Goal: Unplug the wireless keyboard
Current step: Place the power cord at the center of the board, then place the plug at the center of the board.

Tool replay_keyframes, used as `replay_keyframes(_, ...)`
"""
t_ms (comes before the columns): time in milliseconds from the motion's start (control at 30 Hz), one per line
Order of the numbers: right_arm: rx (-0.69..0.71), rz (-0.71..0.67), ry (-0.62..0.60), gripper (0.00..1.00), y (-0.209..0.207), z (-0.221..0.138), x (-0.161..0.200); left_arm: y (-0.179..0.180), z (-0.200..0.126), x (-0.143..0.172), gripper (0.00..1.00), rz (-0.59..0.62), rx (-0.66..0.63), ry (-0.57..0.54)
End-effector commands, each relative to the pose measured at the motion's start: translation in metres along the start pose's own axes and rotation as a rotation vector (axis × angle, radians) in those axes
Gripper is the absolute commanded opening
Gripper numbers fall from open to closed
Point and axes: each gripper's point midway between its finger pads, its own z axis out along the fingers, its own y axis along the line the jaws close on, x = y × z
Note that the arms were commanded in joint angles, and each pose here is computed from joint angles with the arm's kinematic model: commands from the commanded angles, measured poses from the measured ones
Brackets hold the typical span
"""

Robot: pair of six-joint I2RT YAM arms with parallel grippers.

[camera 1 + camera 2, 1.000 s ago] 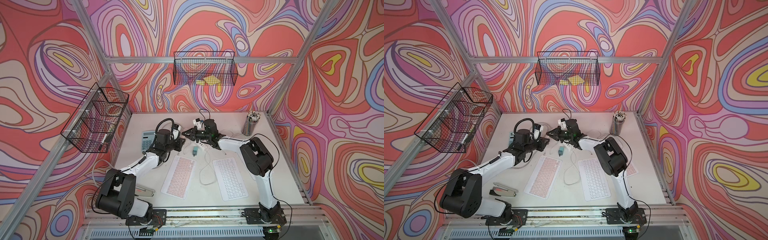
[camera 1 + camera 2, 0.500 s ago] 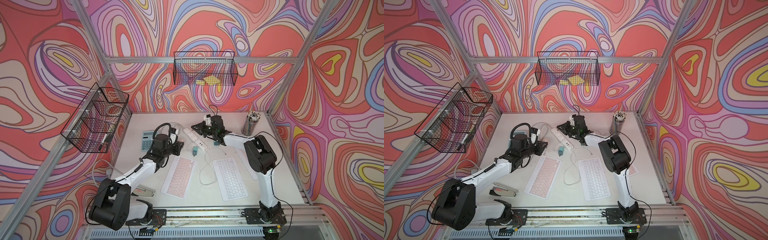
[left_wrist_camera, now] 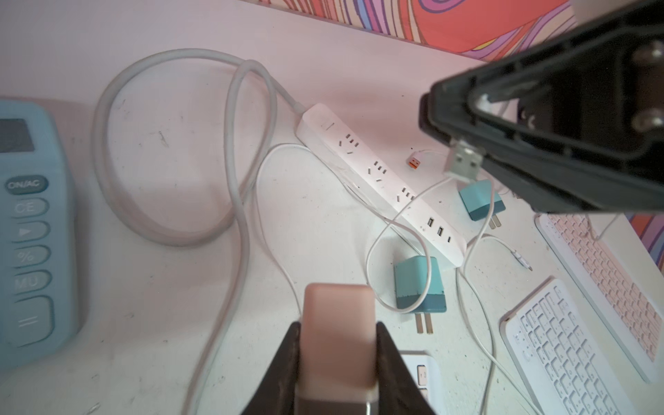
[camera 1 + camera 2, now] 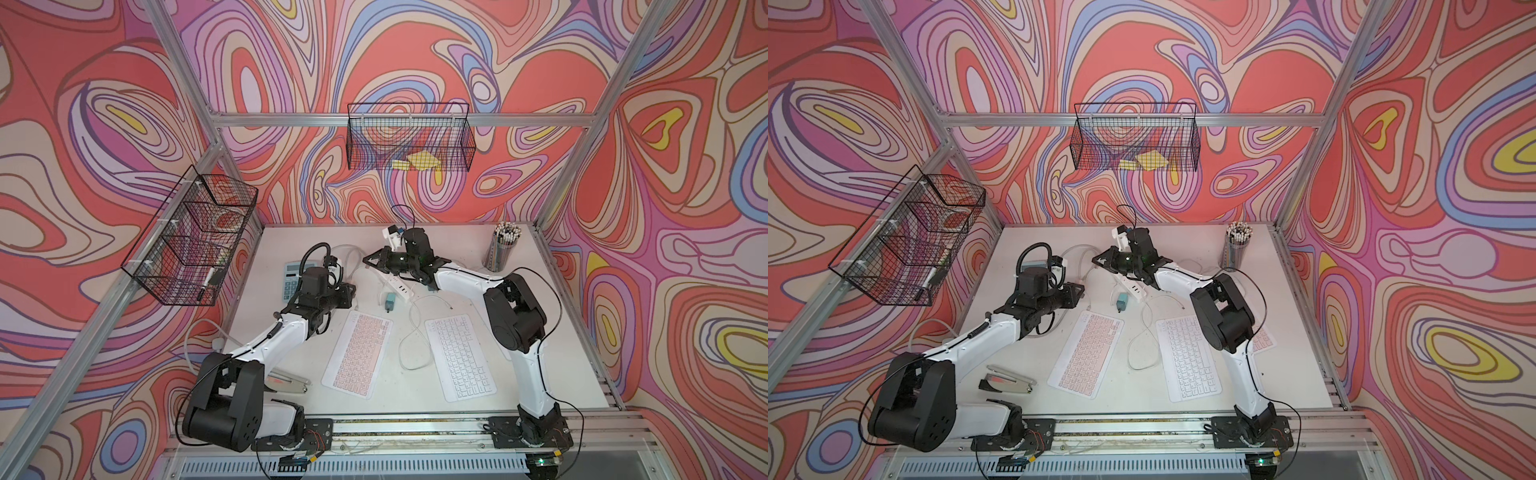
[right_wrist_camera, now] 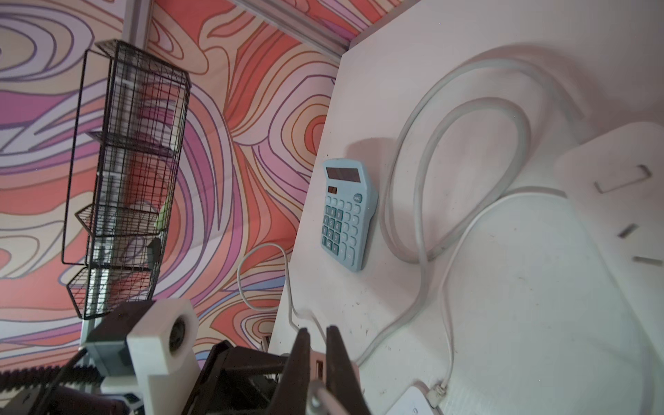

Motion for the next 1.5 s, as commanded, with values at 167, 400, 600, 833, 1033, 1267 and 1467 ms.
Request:
replay_keyframes(167,-0.018,-0.137,0.15,0.0,0.006,0.04,0.039,0.038,-0.013,0.009,0.0,-0.162,-0.165,0.056)
replay_keyframes(400,0.023,-0.123,0.164,0.0,-0.02,0.054,0.049,0.075,-0.027,0.042,0.0,-0.222,-0.384,0.158)
replay_keyframes(600,0.066,-0.142,0.213,0.0,-0.035,0.059,0.061,0.093,-0.028,0.051,0.0,-0.268,-0.44,0.169)
replay_keyframes(833,0.152,-0.165,0.257,0.0,-0.058,0.064,0.077,0.116,-0.028,0.055,0.0,-0.323,-0.491,0.149)
replay_keyframes(1033,0.26,-0.17,0.256,0.0,-0.086,0.069,0.086,0.13,-0.025,0.072,0.0,-0.366,-0.569,0.206)
replay_keyframes(1267,0.384,-0.18,0.247,0.0,-0.114,0.068,0.091,0.141,-0.028,0.085,0.0,-0.395,-0.645,0.253)
replay_keyframes(1467,0.469,-0.202,0.236,0.0,-0.128,0.06,0.089,0.144,-0.028,0.084,0.04,-0.402,-0.663,0.248)
